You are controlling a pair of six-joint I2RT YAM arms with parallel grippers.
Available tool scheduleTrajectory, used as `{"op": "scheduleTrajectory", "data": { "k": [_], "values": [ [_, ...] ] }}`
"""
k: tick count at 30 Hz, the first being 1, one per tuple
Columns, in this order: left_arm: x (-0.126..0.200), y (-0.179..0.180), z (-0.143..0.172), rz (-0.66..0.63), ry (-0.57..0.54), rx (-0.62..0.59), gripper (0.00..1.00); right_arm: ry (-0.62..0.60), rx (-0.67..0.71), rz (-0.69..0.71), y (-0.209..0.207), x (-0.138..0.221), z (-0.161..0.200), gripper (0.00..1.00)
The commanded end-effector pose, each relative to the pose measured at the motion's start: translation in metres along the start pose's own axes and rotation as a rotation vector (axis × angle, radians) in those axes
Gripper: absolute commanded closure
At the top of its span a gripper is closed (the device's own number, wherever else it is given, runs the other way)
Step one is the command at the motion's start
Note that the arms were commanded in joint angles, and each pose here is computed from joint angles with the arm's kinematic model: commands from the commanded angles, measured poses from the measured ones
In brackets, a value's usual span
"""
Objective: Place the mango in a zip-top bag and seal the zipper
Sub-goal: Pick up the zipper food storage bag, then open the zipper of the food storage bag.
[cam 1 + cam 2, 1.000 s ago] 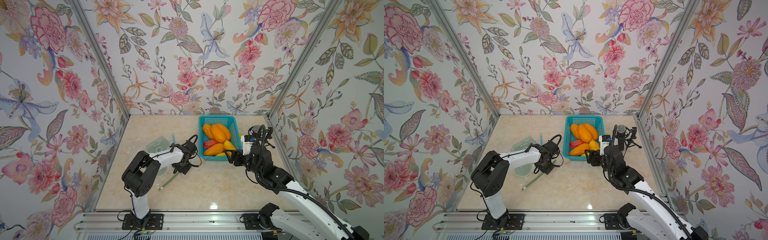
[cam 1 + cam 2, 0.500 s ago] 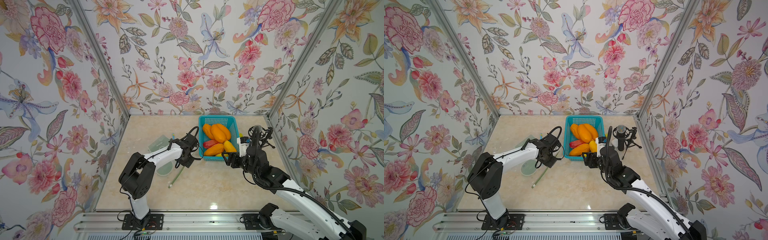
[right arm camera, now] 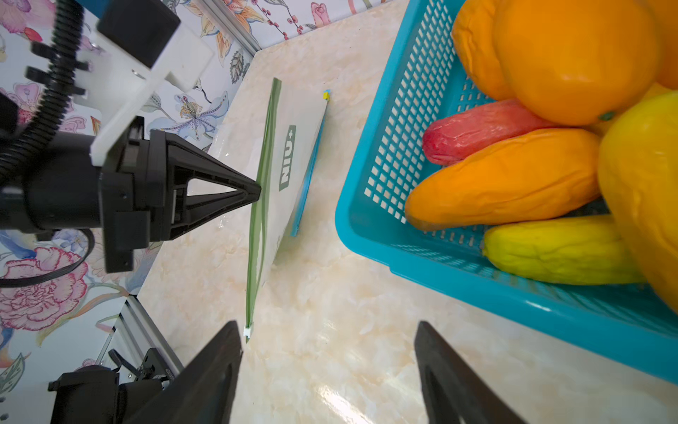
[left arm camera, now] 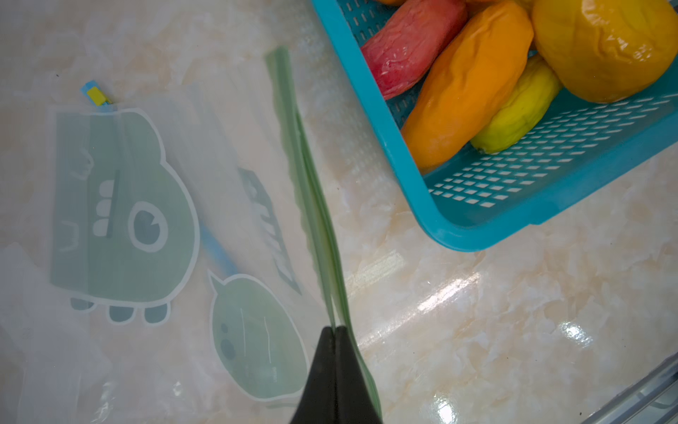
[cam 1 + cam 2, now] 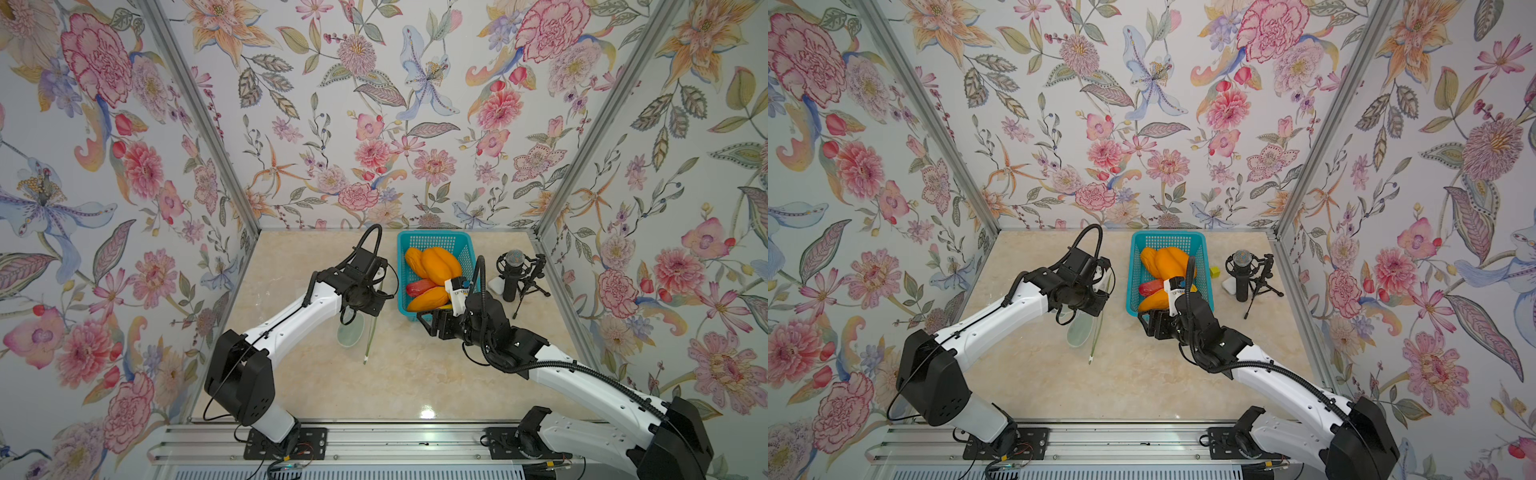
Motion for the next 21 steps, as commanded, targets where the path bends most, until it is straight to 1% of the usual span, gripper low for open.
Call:
{"op": "scheduleTrajectory", "data": {
  "k": [1,5,9,14,18,21],
  "values": [
    [0.027,-0.001,-0.015,0.060,-0.099,0.064,1.00,-0.015,-0.037,-0.114,0.018,-0.012,0.000,0.24],
    [0.038,-0.001,-0.016,0.079,-0.131,0.079,1.00,0.011,-0.026,-0.193,0.037,-0.032,0.007,0.25],
    [0.041,0.000,-0.014,0.081,-0.138,0.081,1.00,0.042,-0.015,-0.251,0.054,-0.050,0.010,0.27],
    [0.042,0.000,-0.012,0.084,-0.139,0.082,1.00,0.075,-0.002,-0.287,0.067,-0.064,0.011,0.35],
    [0.042,0.001,-0.010,0.084,-0.138,0.083,1.00,0.062,-0.001,-0.287,0.070,-0.066,0.007,0.34],
    [0.042,0.001,-0.009,0.086,-0.137,0.083,1.00,0.074,0.004,-0.271,0.070,-0.071,0.005,0.40]
  ]
}}
Point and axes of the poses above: each gripper's point midway between its finger pads, its own x axis back along the fingers, its own y axis along the line the jaws close on, z = x × y, the point moved 8 cm from there along x, back along the fingers, and after that the axes turned 9 degrees about x, right-handed, at the moved point
